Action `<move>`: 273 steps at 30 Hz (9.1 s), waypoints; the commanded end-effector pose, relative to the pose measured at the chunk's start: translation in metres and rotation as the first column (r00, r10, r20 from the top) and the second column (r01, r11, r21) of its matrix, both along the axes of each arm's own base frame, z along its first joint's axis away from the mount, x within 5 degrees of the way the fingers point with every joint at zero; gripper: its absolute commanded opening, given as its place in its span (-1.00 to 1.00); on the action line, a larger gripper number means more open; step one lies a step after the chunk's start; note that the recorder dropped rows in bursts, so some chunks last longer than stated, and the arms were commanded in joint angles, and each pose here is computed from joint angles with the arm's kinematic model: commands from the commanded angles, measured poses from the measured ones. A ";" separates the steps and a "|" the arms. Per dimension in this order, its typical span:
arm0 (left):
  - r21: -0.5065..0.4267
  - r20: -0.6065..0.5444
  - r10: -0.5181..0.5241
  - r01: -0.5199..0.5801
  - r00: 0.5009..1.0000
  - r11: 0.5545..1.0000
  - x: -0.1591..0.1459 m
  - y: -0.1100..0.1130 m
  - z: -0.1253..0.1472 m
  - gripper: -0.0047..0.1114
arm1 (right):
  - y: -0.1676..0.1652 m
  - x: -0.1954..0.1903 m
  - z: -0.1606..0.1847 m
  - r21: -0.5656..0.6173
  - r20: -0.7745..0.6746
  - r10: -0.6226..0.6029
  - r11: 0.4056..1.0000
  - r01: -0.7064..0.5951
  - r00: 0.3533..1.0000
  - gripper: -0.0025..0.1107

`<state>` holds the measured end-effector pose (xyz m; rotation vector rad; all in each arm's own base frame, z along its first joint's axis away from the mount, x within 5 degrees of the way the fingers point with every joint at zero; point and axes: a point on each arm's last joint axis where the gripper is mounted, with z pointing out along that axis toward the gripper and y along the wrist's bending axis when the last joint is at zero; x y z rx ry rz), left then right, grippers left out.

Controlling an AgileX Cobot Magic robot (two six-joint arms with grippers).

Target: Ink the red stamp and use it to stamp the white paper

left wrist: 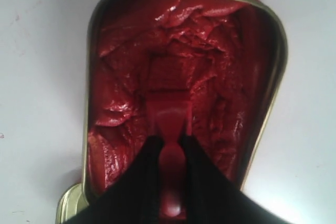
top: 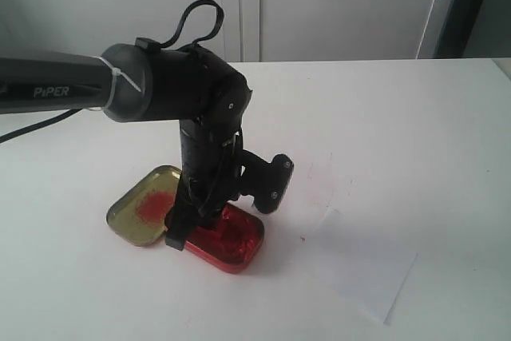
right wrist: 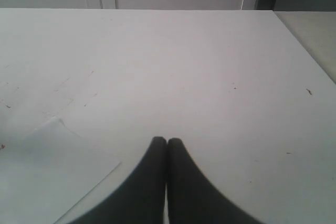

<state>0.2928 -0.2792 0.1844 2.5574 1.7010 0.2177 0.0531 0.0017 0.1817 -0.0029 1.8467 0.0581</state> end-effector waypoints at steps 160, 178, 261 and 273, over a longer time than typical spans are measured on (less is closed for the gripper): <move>-0.214 -0.182 0.576 -0.604 0.797 0.768 -0.041 -0.141 0.006 -0.92 | 0.000 0.000 0.000 -0.005 0.013 0.001 1.000 -0.001 1.000 -0.96; -0.124 -0.181 0.591 -0.614 0.786 0.780 -0.041 -0.143 -0.031 -0.92 | 0.000 0.000 0.000 -0.005 0.013 0.001 1.000 -0.001 1.000 -0.96; -0.122 0.046 0.467 -0.459 0.883 0.880 -0.048 -0.150 0.005 -0.92 | 0.000 0.000 0.000 -0.005 0.013 0.001 1.000 -0.001 1.000 -0.96; -0.116 0.148 0.427 -0.413 0.892 0.903 -0.059 -0.154 0.015 -0.92 | 0.000 0.000 0.000 -0.005 0.013 0.001 1.000 -0.001 1.000 -0.96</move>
